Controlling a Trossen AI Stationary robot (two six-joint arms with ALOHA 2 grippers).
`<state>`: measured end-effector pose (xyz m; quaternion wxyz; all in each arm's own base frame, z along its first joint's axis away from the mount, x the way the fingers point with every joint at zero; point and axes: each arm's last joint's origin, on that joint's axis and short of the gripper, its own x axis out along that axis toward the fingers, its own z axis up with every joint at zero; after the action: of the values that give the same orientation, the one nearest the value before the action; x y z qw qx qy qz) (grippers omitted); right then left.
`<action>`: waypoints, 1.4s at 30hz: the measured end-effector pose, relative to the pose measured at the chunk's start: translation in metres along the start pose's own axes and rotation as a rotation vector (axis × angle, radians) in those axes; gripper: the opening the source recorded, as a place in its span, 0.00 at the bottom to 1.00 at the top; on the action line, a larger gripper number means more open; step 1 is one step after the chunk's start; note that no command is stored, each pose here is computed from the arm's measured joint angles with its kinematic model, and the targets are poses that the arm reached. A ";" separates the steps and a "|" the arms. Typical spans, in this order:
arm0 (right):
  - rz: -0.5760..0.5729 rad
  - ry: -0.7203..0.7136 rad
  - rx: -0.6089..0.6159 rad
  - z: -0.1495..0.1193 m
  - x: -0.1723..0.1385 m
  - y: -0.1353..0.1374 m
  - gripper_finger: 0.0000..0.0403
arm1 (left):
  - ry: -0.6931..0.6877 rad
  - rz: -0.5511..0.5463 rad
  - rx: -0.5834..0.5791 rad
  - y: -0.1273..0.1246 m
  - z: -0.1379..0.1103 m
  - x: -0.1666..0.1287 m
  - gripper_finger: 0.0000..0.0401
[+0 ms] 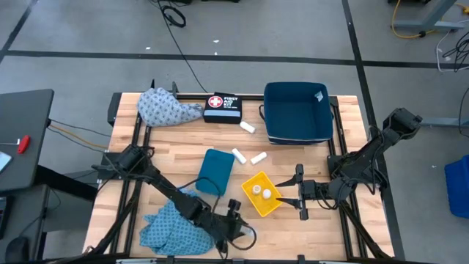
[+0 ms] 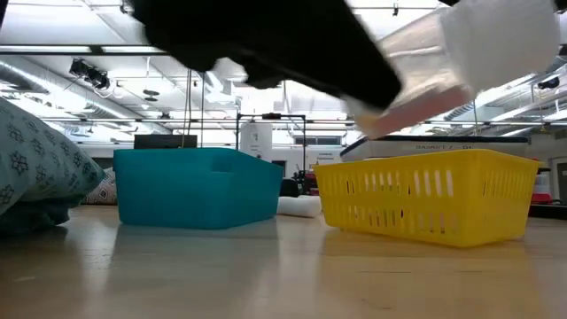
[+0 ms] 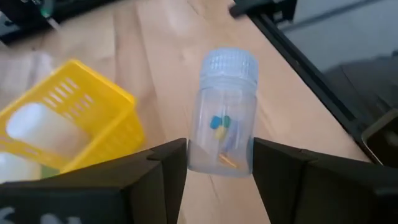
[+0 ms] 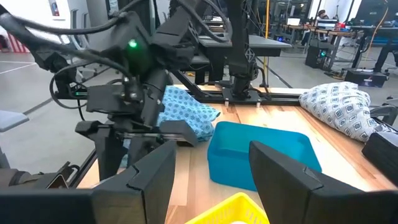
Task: Pick & place medical supplies in basket/bin
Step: Put the white pill bottle into the yellow bin
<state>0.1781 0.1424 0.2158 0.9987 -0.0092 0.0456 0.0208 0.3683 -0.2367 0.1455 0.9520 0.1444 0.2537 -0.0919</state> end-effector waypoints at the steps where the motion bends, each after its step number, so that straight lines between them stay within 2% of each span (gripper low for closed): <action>1: 0.000 0.000 0.000 0.000 0.000 0.000 0.52 | -0.013 0.002 -0.007 0.003 -0.002 0.001 0.39; 6: 0.002 0.003 -0.002 0.000 0.000 0.000 0.52 | 0.026 0.026 0.002 0.020 -0.020 0.007 0.39; 9: 0.002 0.009 -0.002 -0.001 0.000 0.000 0.52 | 0.022 0.057 -0.031 0.030 -0.027 0.009 0.39; 15: -0.010 0.074 0.005 -0.009 0.001 -0.001 0.52 | -0.159 0.093 -0.039 0.038 -0.012 0.009 0.39; 19: -0.014 0.110 -0.015 -0.017 0.004 0.001 0.52 | -0.204 0.143 -0.013 0.047 -0.001 0.003 0.39; 25: -0.022 0.172 -0.042 -0.033 0.012 0.004 0.55 | -0.142 0.190 -0.017 0.071 0.003 -0.002 0.39; 35: -0.062 0.230 -0.024 -0.045 0.027 -0.008 0.71 | -0.088 0.231 -0.025 0.096 -0.001 0.002 0.39; 42: -0.040 0.255 -0.009 -0.046 0.034 -0.019 0.72 | -0.071 0.228 -0.040 0.110 -0.006 0.005 0.39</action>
<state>0.2090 0.1238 0.1672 0.9850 -0.0172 0.1720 -0.0001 0.3974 -0.1318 0.1635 0.9674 0.1500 0.2035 0.0169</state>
